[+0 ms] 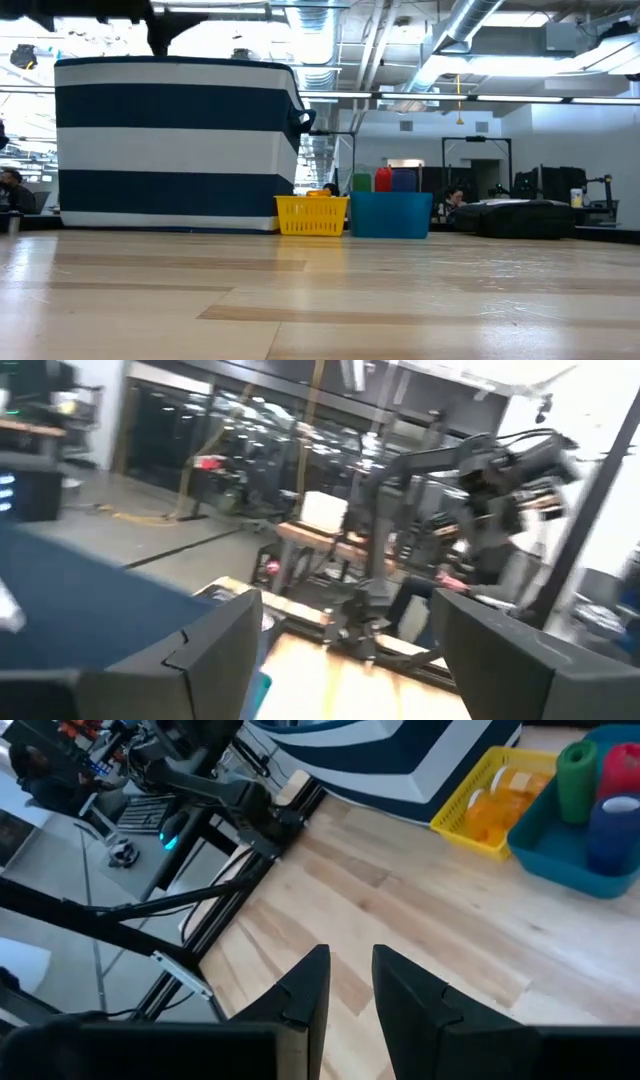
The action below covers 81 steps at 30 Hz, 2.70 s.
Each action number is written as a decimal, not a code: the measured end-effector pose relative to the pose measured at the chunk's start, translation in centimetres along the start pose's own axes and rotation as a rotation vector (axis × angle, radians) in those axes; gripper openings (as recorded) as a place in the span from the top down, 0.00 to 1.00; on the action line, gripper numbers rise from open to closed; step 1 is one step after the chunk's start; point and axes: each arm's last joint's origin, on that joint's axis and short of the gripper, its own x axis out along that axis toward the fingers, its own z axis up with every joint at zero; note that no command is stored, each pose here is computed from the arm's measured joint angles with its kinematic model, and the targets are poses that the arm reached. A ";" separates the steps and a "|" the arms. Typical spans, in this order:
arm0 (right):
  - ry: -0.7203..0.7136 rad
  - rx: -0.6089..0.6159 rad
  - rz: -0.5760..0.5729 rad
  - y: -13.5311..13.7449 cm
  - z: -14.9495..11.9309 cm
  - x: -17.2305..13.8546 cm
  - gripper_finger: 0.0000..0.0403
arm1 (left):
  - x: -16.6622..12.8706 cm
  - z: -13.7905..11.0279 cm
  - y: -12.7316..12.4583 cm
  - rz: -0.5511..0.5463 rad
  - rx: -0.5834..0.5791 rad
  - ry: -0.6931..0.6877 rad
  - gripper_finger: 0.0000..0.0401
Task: Pick & place medical supplies in basket/bin
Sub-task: Return to Home Position
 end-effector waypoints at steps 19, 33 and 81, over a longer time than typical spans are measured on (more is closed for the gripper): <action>-0.045 -0.098 -0.024 0.0 1.2 1.1 0.81 | 0.2 -6.8 -2.1 -0.088 -0.031 -0.040 0.30; -0.055 -0.079 -0.028 0.1 1.6 1.4 0.81 | -1.5 -4.3 -4.4 -0.563 -0.141 -0.177 0.30; 0.040 -0.121 -0.081 -0.4 1.2 2.1 0.81 | -1.6 -12.2 -4.5 -0.210 0.192 0.102 0.67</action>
